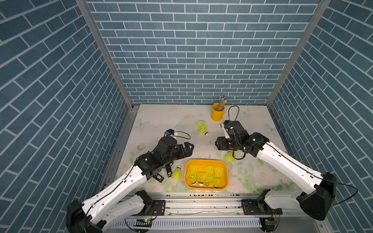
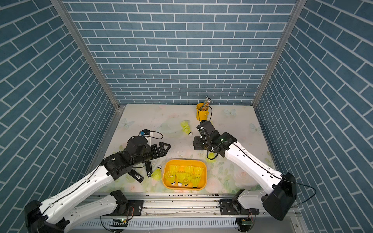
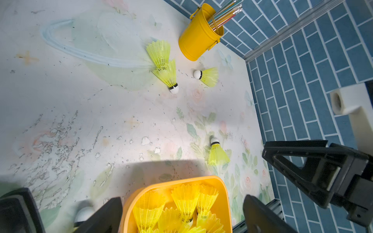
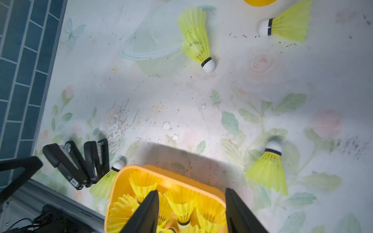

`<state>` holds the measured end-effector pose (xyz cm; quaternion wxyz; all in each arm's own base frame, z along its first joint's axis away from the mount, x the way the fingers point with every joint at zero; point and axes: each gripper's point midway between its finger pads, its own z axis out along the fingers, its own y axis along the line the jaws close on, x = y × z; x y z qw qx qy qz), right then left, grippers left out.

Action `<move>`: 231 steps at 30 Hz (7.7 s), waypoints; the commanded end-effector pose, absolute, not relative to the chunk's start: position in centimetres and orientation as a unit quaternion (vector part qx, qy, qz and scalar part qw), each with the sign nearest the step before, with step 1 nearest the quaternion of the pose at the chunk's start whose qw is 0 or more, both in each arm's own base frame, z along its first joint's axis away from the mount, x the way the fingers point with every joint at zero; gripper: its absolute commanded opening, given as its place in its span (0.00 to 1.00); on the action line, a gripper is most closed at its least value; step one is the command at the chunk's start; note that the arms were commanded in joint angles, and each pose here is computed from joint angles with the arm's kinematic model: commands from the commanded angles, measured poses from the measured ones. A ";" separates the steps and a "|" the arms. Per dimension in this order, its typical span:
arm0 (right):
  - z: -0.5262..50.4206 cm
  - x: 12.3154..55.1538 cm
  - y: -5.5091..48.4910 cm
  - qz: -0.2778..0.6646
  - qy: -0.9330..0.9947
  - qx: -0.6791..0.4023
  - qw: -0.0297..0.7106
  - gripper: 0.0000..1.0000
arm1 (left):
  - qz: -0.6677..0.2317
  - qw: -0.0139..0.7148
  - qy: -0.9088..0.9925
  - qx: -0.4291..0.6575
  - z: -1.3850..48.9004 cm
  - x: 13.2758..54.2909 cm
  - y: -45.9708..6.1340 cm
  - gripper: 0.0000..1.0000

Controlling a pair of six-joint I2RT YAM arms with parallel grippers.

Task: Put the shuttlecocks into the storage box
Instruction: Pick up the shuttlecock at the center of the board, then place the shuttlecock in the storage box, then pick up the shuttlecock at the center of the board.

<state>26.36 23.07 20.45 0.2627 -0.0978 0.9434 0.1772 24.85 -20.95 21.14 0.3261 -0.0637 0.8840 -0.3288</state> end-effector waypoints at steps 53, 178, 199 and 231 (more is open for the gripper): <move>3.5 42.8 29.4 0.130 0.908 -0.346 0.198 0.56 | -0.314 0.289 0.903 -0.046 11.3 36.5 -24.0 0.95; 9.0 12.6 25.4 0.277 0.946 -0.131 0.108 0.19 | -0.307 0.205 0.913 0.173 12.9 15.5 -29.1 0.94; 10.8 12.5 25.0 0.269 0.946 -0.136 0.115 0.42 | -0.309 0.208 0.912 0.174 13.0 15.6 -29.2 0.94; 16.7 19.5 22.7 0.209 0.953 -0.057 0.212 0.45 | -0.264 0.255 0.914 0.174 15.6 20.4 -27.3 0.95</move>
